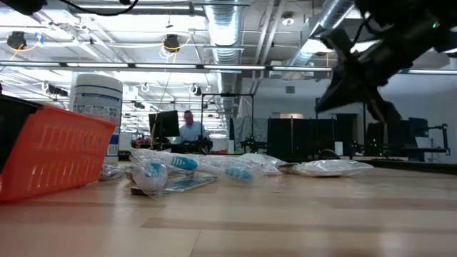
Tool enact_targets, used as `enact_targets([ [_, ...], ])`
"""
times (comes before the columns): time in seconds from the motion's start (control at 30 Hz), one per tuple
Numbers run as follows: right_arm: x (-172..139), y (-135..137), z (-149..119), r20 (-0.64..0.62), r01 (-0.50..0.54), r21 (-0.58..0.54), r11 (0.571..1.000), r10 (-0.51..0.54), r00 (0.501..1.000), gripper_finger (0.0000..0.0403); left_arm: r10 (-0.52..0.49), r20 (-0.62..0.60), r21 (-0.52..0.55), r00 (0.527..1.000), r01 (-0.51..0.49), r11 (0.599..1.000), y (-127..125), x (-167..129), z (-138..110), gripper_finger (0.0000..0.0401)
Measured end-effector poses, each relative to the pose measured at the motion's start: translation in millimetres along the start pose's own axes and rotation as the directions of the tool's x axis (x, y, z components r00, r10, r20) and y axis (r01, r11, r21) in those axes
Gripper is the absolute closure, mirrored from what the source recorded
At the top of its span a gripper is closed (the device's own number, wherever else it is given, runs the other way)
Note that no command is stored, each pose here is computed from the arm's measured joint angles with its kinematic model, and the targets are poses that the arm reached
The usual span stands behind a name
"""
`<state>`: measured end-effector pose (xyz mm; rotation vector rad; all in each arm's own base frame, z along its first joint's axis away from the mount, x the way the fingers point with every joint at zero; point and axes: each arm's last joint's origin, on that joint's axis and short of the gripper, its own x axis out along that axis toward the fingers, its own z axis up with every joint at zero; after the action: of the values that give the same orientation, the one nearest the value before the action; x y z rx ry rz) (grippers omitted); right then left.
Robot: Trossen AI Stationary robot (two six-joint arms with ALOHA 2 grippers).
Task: Pick & Place Travel size toiletries
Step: Put the top right black comb into the blue basket
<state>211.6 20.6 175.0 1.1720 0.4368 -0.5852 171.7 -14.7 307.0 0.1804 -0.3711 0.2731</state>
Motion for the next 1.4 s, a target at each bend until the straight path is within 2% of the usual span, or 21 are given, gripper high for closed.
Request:
enact_targets([
  [0.2, 10, -4, -6, -0.03, 0.039, -0.009, 0.999, -0.039, 0.999, 0.0321, -0.046, 0.013, 0.0, 0.999, 0.046, 0.999, -1, 0, 0, 0.0309],
  [0.47, 16, -10, 12, 0.029, 0.081, 0.052, 0.995, -0.083, 0.996, 0.0169, -0.086, 0.024, 0.001, 0.996, 0.086, 0.996, -3, 0, 1, 0.0309],
  [0.6, 24, -16, 14, 0.035, 0.129, 0.067, 0.989, -0.132, 0.991, 0.0121, -0.091, 0.025, -0.007, 0.996, 0.091, 0.996, -3, 0, 1, 0.0309],
  [0.77, 38, -25, 12, 0.031, 0.189, 0.072, 0.979, -0.192, 0.981, 0.0109, -0.108, 0.03, -0.014, 0.994, 0.109, 0.994, -6, -2, 2, 0.0309],
  [0.97, 54, -22, 21, 0.057, 0.096, 0.087, 0.992, -0.101, 0.993, 0.0117, -0.126, 0.044, -0.026, 0.991, 0.127, 0.992, -8, -4, 5, 0.0309],
  [1.13, 69, -33, 15, -0.003, 0.155, 0.107, 0.982, -0.155, 0.988, 0.0117, -0.14, 0.05, -0.028, 0.989, 0.141, 0.99, -11, -6, 6, 0.0309],
  [1.4, 85, -33, 15, 0.03, 0.075, 0.134, 0.988, -0.08, 0.996, 0.0117, -0.14, 0.051, -0.028, 0.989, 0.141, 0.99, -11, -7, 7, 0.0309],
])
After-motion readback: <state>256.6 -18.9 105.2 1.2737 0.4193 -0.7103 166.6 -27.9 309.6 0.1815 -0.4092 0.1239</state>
